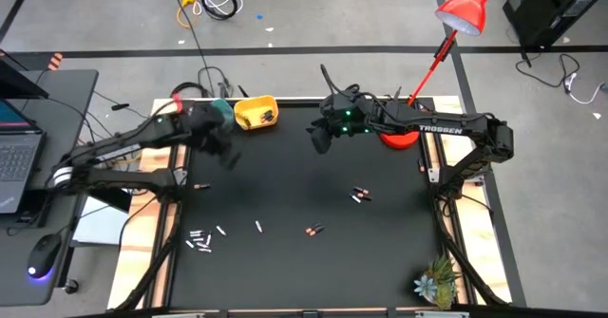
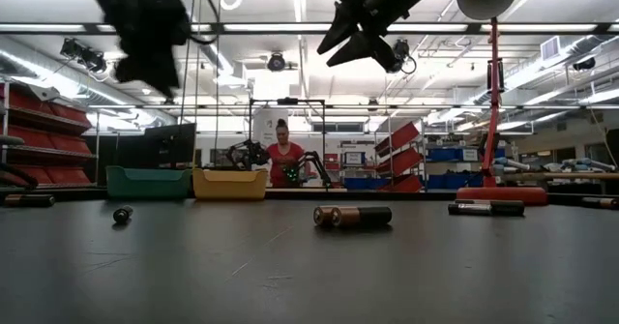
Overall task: Sort batteries
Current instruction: Put the silver battery into the blue bin
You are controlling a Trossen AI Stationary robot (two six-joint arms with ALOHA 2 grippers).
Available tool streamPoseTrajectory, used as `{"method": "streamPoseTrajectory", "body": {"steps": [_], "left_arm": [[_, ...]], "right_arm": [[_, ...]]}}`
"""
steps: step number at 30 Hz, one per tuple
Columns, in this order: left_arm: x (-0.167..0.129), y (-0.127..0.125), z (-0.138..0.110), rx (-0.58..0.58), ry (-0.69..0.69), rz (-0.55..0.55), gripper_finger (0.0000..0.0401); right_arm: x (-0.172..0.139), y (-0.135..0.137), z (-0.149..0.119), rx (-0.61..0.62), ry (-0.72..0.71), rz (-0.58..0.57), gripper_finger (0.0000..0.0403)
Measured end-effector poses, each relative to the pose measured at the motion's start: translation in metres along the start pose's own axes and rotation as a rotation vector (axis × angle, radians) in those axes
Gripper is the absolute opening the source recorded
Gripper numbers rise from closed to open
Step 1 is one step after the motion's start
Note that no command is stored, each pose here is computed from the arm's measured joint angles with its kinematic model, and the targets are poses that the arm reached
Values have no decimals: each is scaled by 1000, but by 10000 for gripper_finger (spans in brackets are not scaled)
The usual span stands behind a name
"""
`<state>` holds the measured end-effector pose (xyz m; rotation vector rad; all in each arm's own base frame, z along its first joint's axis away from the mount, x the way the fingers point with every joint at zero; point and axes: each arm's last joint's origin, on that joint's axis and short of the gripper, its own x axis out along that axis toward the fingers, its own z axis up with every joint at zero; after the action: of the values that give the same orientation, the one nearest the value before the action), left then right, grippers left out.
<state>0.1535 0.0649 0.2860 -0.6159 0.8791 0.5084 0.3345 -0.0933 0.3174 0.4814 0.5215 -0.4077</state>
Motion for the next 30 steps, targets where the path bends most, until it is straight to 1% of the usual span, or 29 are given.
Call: {"method": "streamPoseTrajectory", "body": {"steps": [3, 5, 7, 10, 13, 15, 16, 18, 21, 22, 23, 26, 30], "left_arm": [[-5, -9, -20, -45, 112, -3, 158], [-7, -17, -30, -22, 176, -11, 158], [-8, -25, -42, 46, 253, -19, 157], [-7, -38, -55, 205, 325, -61, 157], [-4, -48, -67, 359, 374, -162, 157], [-1, -55, -75, 438, 391, -236, 156], [1, -59, -77, 468, 378, -271, 156], [5, -69, -78, 529, 303, -352, 156], [13, -87, -77, 646, 132, -463, 156], [16, -93, -76, 684, 75, -484, 156], [18, -97, -75, 708, 33, -492, 156], [29, -108, -71, 706, -39, -486, 156], [55, -119, -73, 712, 12, -440, 156]], "right_arm": [[1, 0, 0, 1, 3, -1, 158], [1, 0, -1, 1, 4, -1, 158], [1, 0, -1, 1, 4, 0, 158], [1, 4, -2, -4, 6, 6, 158], [0, 10, -5, -15, 11, 19, 158], [0, 15, -7, -16, 16, 30, 158], [0, 17, -8, -15, 18, 35, 158], [-1, 21, -11, -12, 23, 43, 158], [-1, 27, -15, -12, 34, 31, 158], [-1, 28, -16, -15, 40, 27, 158], [-2, 29, -18, -19, 48, 26, 158], [-5, 32, -19, -25, 55, 35, 158], [-17, 37, -22, -64, 77, 45, 158]]}}
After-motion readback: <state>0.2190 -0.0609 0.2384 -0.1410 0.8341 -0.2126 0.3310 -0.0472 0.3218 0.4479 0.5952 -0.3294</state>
